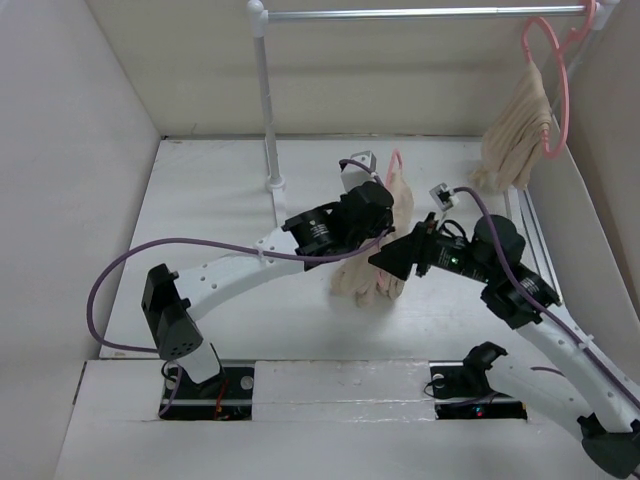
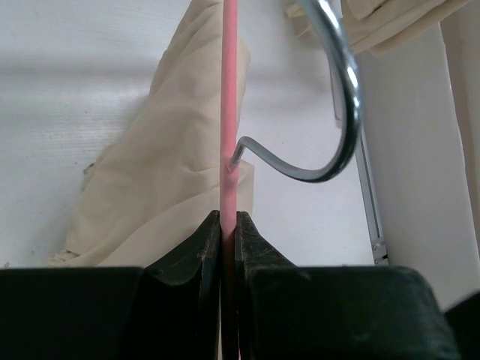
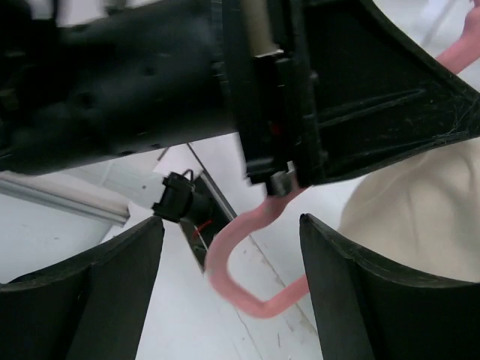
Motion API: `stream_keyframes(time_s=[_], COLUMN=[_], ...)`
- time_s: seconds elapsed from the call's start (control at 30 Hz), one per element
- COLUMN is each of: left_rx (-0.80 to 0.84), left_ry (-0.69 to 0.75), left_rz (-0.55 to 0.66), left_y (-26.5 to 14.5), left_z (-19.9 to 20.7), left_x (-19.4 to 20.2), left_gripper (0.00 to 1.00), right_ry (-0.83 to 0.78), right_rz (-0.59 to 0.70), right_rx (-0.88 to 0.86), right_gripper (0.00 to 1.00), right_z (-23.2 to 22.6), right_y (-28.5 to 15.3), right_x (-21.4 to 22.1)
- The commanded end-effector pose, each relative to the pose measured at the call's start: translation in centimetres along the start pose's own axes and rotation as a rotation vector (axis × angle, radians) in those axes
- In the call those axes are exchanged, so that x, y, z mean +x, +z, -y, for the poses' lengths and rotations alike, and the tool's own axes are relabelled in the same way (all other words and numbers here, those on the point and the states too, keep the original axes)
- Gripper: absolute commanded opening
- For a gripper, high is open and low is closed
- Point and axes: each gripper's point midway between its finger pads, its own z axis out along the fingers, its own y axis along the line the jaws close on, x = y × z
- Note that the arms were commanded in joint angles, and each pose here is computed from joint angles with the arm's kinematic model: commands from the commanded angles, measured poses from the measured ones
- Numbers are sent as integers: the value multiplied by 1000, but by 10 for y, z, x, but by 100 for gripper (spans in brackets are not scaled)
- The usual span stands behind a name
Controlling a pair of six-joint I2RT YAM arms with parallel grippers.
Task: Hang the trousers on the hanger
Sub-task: Place the hanger at the clothesline.
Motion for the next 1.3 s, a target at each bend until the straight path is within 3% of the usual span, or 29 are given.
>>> stream_keyframes(time_s=[0.0, 0.2, 0.27, 0.33, 0.4, 0.43, 0.5, 0.73, 0.87, 0.97, 1.27], left_rx=[88, 101, 105, 108, 108, 107, 105, 167, 236, 282, 370], left_ry=[-78, -86, -84, -83, -86, -86, -86, -96, -102, -95, -130], left_rz=[63, 60, 48, 41, 41, 40, 40, 31, 66, 91, 210], left_y=[-11, -13, -12, -12, -14, -14, -16, -25, -41, -57, -115], left_z=[27, 27, 28, 28, 26, 26, 24, 34, 44, 49, 50], left_x=[-20, -19, -16, -15, -15, -14, -14, -21, -41, -54, -101], left_gripper=[0, 0, 0, 0, 0, 0, 0, 3, 38, 53, 57], right_ry=[34, 58, 71, 89, 90, 88, 84, 88, 51, 23, -82], right_rz=[46, 50, 59, 80, 101, 107, 125, 195, 215, 238, 288], right_rx=[48, 128, 127, 121, 119, 120, 123, 82, 110, 146, 251], right_gripper=[78, 71, 57, 33, 21, 10, 1, 0, 0, 0, 0], right_z=[8, 23, 24, 24, 22, 21, 19, 2, -3, -1, 7], right_y=[15, 25, 27, 29, 26, 25, 20, 10, 2, -4, -21], right_x=[-2, 12, 14, 14, 12, 10, 6, -16, -33, -49, -97])
